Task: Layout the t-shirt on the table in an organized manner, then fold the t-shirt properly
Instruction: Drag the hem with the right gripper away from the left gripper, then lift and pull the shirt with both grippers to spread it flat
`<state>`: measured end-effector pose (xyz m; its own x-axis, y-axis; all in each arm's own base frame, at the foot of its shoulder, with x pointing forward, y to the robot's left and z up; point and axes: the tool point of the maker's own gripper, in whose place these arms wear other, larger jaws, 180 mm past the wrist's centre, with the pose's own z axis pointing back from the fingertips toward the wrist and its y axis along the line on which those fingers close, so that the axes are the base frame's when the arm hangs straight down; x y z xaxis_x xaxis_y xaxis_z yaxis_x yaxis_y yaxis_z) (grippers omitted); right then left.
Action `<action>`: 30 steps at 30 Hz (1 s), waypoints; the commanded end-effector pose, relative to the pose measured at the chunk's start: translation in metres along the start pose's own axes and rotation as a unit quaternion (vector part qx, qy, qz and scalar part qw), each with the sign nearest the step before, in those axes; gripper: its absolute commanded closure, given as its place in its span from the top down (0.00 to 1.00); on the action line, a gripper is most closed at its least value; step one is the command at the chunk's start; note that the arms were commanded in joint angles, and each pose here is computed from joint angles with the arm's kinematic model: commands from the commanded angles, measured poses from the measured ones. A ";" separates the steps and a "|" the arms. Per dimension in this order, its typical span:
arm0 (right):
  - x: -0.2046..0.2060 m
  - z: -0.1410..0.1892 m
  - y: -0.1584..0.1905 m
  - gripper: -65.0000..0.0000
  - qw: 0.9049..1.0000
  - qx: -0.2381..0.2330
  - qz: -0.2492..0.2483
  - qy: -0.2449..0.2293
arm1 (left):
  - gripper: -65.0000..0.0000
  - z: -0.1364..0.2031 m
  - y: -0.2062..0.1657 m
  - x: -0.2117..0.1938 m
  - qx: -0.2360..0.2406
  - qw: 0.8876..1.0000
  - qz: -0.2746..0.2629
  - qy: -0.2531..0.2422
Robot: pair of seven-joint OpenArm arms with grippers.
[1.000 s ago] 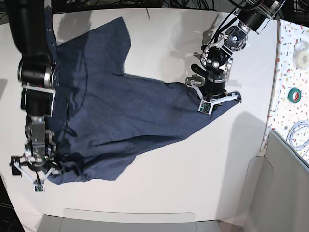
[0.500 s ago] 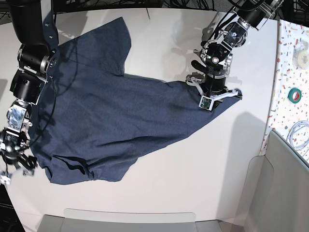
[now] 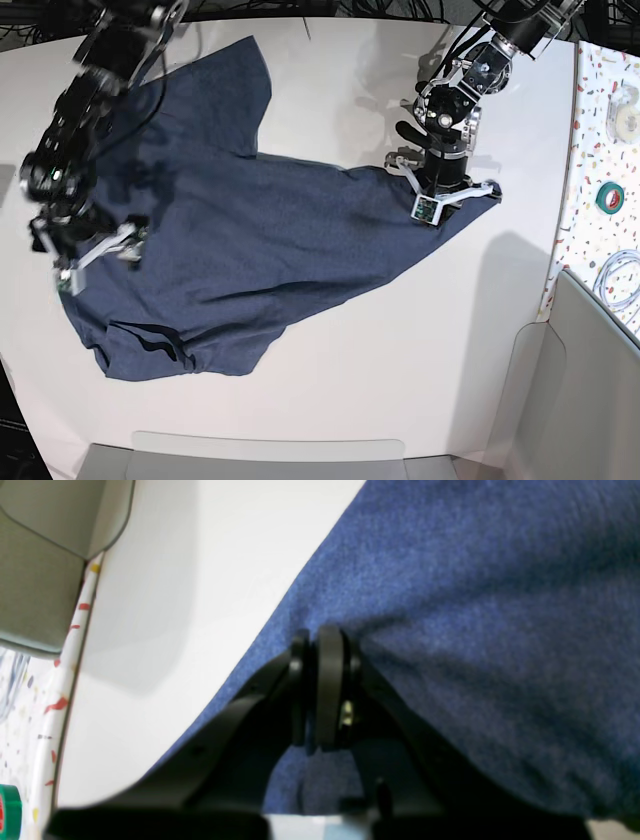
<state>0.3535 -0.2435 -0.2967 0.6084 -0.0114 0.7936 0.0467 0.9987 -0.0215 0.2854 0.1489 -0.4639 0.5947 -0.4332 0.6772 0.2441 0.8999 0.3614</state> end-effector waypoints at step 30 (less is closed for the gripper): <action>-0.177 0.034 -0.003 0.00 0.979 0.057 0.023 0.195 | 0.06 0.033 -0.041 -0.052 -0.097 0.982 0.039 0.159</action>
<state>0.2435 -0.2231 -0.3996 0.7914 -0.0030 0.6113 -0.0837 0.9900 0.1131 0.2727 0.1372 -0.4534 0.6572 -0.3926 0.6434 0.2626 0.9194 0.2928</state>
